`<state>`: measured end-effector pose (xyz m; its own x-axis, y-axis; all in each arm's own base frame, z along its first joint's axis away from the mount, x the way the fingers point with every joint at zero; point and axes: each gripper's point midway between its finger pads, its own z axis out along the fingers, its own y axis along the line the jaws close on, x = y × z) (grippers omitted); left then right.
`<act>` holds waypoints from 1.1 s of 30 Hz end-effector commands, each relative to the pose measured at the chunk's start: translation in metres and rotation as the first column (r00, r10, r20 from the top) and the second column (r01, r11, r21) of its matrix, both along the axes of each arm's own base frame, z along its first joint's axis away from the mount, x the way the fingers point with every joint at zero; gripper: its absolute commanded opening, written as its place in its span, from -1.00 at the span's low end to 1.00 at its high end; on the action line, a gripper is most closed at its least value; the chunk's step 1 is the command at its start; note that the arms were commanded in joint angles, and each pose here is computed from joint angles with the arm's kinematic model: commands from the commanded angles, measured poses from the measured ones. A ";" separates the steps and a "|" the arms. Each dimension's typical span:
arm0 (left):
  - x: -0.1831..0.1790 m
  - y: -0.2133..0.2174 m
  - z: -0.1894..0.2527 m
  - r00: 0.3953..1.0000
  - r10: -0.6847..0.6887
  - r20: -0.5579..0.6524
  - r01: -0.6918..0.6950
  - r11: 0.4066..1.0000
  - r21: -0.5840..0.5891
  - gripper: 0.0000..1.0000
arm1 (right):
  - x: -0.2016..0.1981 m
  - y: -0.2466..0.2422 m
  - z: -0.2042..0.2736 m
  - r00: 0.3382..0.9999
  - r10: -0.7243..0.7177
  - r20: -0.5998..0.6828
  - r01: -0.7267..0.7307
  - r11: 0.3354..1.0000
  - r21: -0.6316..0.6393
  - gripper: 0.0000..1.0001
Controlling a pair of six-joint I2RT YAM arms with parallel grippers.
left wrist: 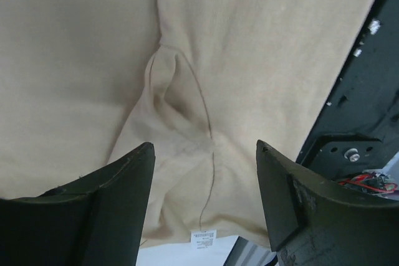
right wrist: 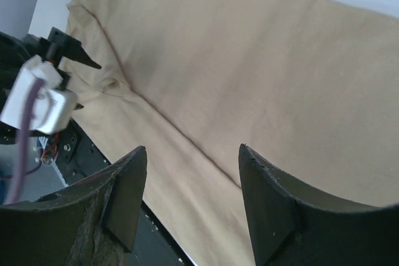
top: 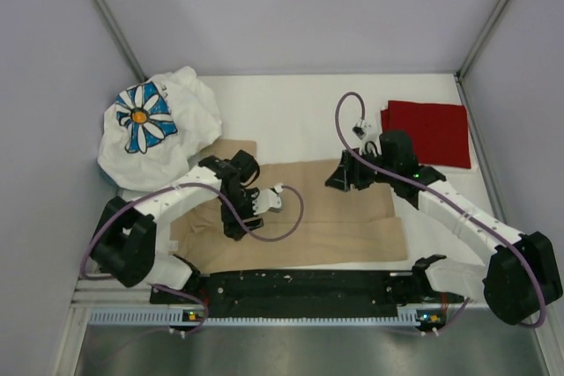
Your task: Fold and stack the t-shirts
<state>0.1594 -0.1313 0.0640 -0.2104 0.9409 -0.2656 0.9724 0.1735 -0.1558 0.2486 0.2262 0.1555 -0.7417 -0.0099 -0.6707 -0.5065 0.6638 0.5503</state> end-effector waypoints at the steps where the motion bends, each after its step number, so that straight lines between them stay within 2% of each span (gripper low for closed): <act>1: 0.001 0.005 -0.033 1.000 0.014 0.014 -0.016 0.987 0.162 0.41 | 0.007 -0.002 0.006 0.997 -0.017 0.073 0.017 1.000 0.005 0.20; 3: 0.009 0.014 -0.041 0.998 0.039 0.044 -0.049 0.969 0.241 0.33 | 0.005 -0.003 0.005 0.997 -0.018 0.072 0.018 1.000 0.002 0.19; 5: 0.014 0.017 -0.045 0.997 0.059 0.058 -0.072 0.959 0.273 0.20 | 0.005 -0.003 0.003 0.997 -0.020 0.071 0.020 1.000 -0.005 0.19; 8: 0.020 0.018 -0.046 0.993 0.078 0.086 -0.100 0.952 0.290 -0.32 | 0.007 -0.007 -0.004 0.997 -0.036 0.065 0.038 0.999 -0.028 0.19; 9: 0.024 0.015 -0.043 0.992 0.082 0.100 -0.107 0.954 0.280 -0.38 | 0.008 -0.008 -0.006 0.997 -0.042 0.063 0.044 0.998 -0.033 0.18; 13: 0.029 0.011 -0.032 0.989 0.084 0.123 -0.114 0.959 0.258 -0.39 | 0.006 -0.009 -0.020 0.999 -0.045 0.025 0.046 0.998 -0.050 0.18; 14: 0.034 0.017 -0.031 0.985 0.082 0.150 -0.122 0.951 0.285 -0.40 | 0.005 -0.009 -0.022 0.999 -0.044 0.019 0.045 0.998 -0.053 0.18; 16: 0.036 0.021 -0.032 0.983 0.076 0.167 -0.125 0.944 0.306 -0.52 | 0.005 -0.010 -0.024 0.999 -0.046 0.017 0.047 0.997 -0.056 0.18; 20: 0.047 0.020 -0.024 0.975 0.076 0.207 -0.140 0.938 0.316 -1.00 | 0.007 -0.011 -0.021 0.998 -0.058 0.027 0.059 0.997 -0.059 0.18; 23: 0.064 0.008 -0.009 0.964 0.071 0.257 -0.142 0.952 0.270 -1.00 | 0.013 -0.019 -0.034 0.992 -0.123 -0.005 0.122 0.987 -0.105 0.18; 27: 0.088 -0.005 0.001 0.940 0.044 0.338 -0.127 0.965 0.229 -1.00 | 0.020 -0.045 -0.073 0.947 -0.303 -0.105 0.268 0.928 -0.259 0.17; 30: 0.100 -0.002 -0.004 0.929 0.006 0.371 -0.113 0.957 0.267 -1.00 | 0.018 -0.061 -0.095 0.904 -0.395 -0.166 0.324 0.884 -0.338 0.15; 33: 0.113 0.005 -0.011 0.912 -0.027 0.409 -0.117 0.939 0.323 -0.87 | 0.018 -0.072 -0.103 0.877 -0.446 -0.176 0.362 0.856 -0.368 0.16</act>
